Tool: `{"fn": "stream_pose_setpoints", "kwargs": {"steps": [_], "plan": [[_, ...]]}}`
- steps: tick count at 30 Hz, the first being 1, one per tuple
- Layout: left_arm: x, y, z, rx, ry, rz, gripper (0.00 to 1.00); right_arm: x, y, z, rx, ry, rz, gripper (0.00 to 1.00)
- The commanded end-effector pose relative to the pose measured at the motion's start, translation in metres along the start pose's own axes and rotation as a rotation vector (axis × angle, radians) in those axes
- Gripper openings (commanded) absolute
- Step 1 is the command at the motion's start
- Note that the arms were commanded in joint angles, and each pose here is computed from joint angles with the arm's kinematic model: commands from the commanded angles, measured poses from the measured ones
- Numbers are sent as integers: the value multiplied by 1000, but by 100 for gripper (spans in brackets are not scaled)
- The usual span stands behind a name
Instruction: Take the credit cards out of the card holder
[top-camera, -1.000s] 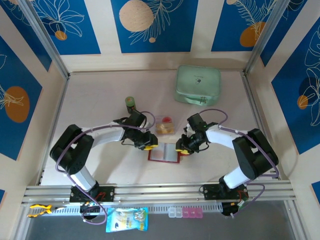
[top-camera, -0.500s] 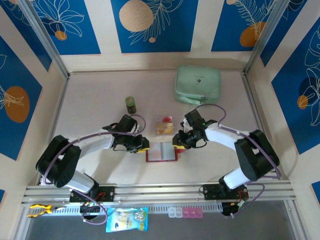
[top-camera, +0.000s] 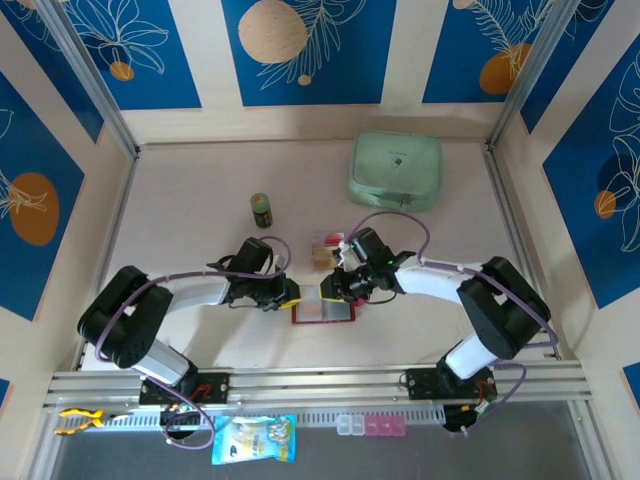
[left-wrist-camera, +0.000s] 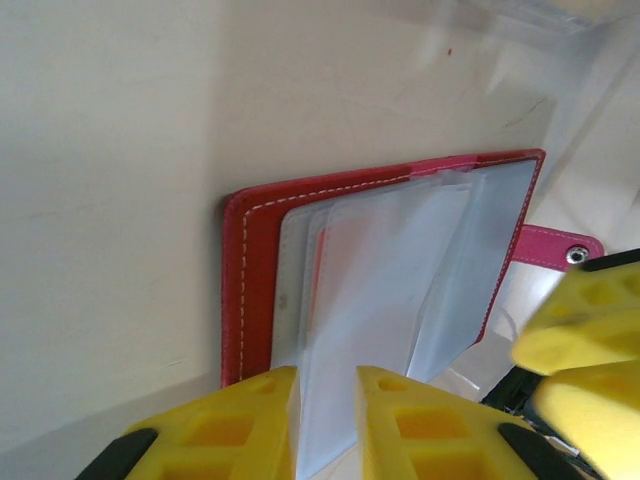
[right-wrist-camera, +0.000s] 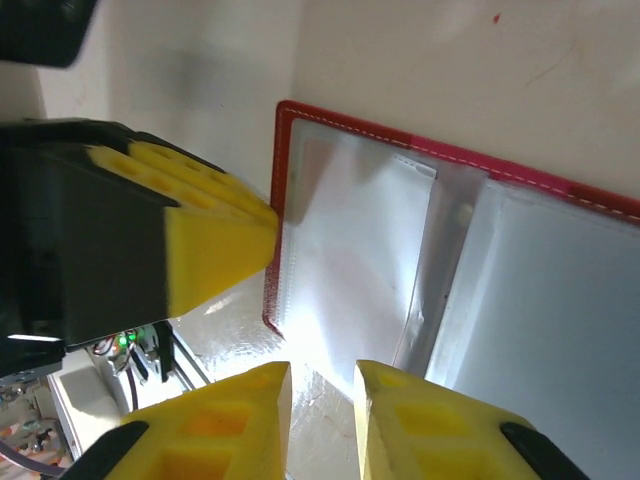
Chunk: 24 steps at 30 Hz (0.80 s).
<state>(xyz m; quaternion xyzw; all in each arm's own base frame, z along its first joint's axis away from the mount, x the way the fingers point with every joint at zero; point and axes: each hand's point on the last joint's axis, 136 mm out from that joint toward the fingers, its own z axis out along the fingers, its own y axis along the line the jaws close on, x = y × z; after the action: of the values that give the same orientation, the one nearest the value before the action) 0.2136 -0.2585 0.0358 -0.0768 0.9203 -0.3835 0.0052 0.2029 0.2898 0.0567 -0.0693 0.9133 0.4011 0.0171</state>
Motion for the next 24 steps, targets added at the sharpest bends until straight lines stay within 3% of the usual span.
{"fn": "stream_pose_setpoints", "kwargs": {"steps": [1,13,24], "plan": [[0,2,2,14,8,-19,21,-3,12,9,-35,22,-28,22],[-1,8,0,-27,2,-34,20,-3,-3,25,33,96,12,20],[-1,9,-2,-52,5,-33,28,1,-20,28,114,139,78,18]]}}
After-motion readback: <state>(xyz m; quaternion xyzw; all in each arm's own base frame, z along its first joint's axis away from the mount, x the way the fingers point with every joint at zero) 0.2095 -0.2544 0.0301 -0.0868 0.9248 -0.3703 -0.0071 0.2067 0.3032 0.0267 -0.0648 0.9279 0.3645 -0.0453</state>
